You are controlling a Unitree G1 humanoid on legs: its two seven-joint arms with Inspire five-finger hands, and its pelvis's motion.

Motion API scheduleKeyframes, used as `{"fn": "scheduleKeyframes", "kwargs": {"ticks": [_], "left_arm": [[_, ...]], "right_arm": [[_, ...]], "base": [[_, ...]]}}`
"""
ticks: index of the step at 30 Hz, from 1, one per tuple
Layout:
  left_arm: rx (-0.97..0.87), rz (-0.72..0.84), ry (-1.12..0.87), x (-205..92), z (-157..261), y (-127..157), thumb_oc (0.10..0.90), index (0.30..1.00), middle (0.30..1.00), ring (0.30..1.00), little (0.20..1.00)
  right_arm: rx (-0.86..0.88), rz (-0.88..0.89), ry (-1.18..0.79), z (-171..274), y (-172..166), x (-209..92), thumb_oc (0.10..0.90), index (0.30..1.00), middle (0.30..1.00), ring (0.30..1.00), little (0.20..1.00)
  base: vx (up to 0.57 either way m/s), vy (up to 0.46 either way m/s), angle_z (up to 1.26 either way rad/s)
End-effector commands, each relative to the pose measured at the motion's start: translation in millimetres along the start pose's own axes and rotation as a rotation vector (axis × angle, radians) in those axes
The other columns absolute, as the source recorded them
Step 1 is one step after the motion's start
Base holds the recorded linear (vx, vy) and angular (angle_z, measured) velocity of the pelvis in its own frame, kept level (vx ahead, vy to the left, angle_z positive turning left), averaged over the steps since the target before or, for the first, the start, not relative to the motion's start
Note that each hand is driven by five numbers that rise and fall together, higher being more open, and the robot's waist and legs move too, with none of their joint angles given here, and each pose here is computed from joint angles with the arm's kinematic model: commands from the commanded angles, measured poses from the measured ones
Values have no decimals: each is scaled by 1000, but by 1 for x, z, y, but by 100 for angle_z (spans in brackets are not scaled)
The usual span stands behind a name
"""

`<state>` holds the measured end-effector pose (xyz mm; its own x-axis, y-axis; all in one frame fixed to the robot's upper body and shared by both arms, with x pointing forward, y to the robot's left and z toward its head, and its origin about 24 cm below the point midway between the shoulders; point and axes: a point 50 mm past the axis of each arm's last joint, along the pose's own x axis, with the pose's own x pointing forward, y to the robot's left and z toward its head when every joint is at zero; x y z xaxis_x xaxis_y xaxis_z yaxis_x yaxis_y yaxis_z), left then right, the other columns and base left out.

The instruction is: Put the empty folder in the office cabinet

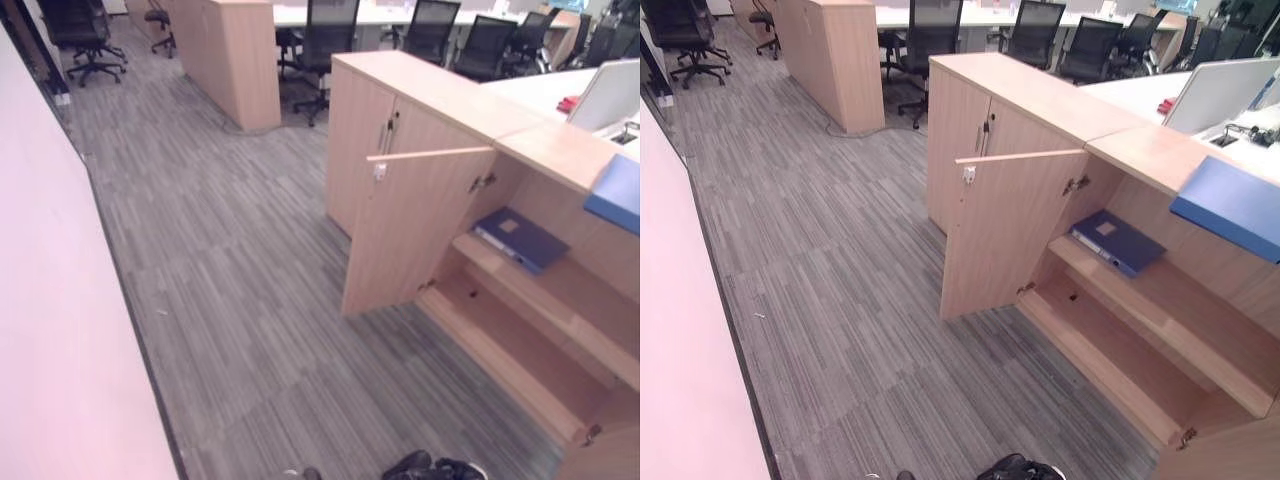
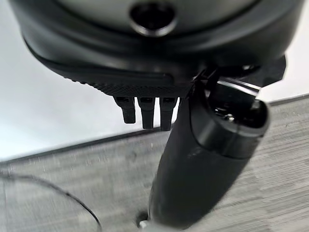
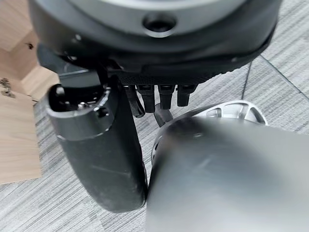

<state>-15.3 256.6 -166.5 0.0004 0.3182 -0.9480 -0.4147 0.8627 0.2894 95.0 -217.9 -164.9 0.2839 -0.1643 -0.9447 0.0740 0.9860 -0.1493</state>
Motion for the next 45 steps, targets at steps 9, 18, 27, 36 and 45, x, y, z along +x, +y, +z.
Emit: {"fn": "scheduleKeyframes", "kwargs": {"ticks": [9, 18, 27, 36, 45], "left_arm": [[122, -23, -113, -1, 42, -21, 800, 900, 900, 900, 900], [154, -98, -417, -18, 107, -50, 800, 900, 900, 900, 900], [170, -204, -704, -55, 149, -57, 800, 900, 900, 900, 900], [148, -259, -769, -66, 150, -65, 800, 900, 900, 900, 900], [222, -249, -782, -68, 149, -59, 800, 900, 900, 900, 900]], "right_arm": [[85, -120, 114, -30, -30, -4, 800, 900, 900, 900, 900], [68, -160, 27, -7, -38, -2, 800, 900, 900, 900, 900], [-7, -169, -18, 11, -48, -3, 800, 900, 900, 900, 900], [-71, -178, -11, 10, -56, -4, 800, 900, 900, 900, 900], [-63, -132, 39, -9, -42, -3, 800, 900, 900, 900, 900]], "base": [[255, -163, -6], [220, -367, -61], [89, 8, -133], [202, 175, -57], [213, 238, -31]]}}
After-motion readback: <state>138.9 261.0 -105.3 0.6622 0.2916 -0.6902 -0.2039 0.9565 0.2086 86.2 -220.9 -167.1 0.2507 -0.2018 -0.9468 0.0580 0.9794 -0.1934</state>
